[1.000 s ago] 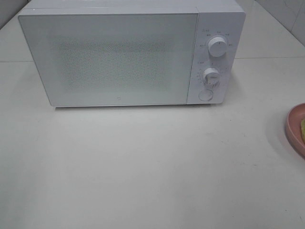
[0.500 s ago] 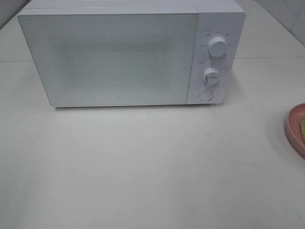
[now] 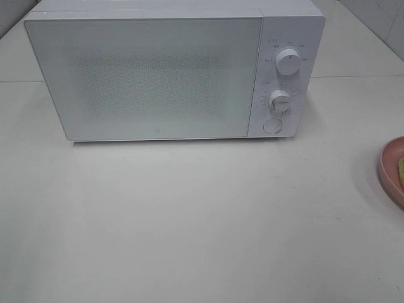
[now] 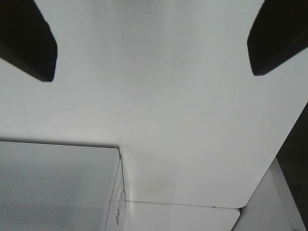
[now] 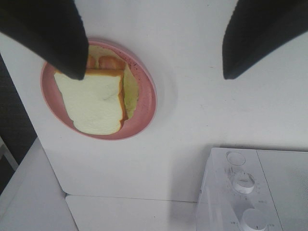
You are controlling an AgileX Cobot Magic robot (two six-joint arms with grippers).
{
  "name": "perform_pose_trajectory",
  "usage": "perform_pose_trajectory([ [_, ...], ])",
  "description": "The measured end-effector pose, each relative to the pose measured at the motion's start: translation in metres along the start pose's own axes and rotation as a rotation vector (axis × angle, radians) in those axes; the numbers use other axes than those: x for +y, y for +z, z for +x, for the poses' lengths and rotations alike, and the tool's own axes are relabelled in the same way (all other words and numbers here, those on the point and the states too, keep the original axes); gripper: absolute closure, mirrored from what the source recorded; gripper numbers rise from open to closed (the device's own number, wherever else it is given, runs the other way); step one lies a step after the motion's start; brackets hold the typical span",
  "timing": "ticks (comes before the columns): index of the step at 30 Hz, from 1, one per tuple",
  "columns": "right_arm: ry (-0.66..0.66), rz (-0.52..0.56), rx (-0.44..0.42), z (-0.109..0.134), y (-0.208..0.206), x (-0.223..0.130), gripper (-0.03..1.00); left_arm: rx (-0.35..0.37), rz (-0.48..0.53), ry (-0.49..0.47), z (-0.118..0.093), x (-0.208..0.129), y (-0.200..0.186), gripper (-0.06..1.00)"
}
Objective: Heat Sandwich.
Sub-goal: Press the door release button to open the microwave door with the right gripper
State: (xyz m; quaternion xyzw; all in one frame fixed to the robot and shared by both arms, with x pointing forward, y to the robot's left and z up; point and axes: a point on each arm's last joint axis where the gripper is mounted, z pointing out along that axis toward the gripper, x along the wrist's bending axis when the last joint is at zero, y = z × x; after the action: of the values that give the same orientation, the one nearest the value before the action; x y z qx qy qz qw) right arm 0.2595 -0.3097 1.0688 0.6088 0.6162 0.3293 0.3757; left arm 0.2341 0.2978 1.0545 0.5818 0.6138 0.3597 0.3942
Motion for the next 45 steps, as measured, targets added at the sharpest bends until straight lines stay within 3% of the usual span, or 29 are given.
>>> perform_pose_trajectory([
  [24, -0.051, 0.050, 0.042, 0.015, 0.074, 0.046, 0.22, 0.000, 0.000, 0.000, 0.000, 0.000, 0.000, -0.05],
  [45, -0.071, -0.029, 0.111, 0.034, 0.151, 0.069, 0.22, 0.000, 0.000, 0.000, 0.000, 0.000, 0.000, -0.05],
])
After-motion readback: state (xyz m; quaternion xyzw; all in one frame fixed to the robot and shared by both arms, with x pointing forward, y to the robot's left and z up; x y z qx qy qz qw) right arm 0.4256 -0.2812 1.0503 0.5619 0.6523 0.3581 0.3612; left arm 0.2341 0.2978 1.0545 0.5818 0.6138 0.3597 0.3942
